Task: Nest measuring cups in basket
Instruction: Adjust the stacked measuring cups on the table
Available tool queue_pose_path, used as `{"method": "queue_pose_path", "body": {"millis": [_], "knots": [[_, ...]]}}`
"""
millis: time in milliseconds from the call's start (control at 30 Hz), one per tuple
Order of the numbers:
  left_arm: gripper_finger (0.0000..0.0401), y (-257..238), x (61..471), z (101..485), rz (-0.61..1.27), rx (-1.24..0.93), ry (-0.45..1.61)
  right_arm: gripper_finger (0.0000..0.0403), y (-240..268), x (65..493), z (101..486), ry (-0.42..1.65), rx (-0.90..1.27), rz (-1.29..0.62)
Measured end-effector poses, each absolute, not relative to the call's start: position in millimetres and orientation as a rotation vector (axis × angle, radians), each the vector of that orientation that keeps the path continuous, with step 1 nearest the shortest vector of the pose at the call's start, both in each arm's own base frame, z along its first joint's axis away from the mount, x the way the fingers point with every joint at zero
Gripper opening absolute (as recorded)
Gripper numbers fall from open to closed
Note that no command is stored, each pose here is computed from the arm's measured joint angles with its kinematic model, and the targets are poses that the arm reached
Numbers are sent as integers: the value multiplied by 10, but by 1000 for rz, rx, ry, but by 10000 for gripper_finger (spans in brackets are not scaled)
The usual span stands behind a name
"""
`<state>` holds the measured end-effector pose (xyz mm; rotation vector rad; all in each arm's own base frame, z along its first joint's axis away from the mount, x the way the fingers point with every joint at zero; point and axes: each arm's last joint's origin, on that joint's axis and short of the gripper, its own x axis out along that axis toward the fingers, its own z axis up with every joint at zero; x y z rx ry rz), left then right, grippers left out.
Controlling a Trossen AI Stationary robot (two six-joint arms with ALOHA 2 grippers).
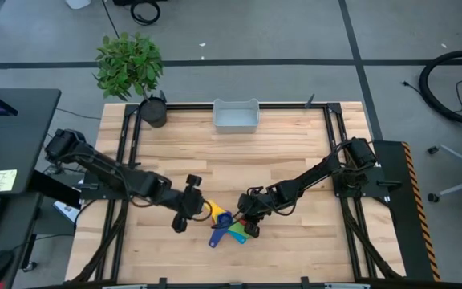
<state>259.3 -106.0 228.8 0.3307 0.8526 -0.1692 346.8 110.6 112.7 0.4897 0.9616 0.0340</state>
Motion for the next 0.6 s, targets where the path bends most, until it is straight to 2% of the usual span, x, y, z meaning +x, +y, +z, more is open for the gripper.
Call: {"method": "queue_pose_path", "body": {"millis": [400,600], "knots": [[164,-1141,2482,1958,-121,279,756,2,1106,3469,1128,963,493,48],[164,-1155,2477,1855,-155,367,743,2,1108,3468,1128,966,496,55]]}}
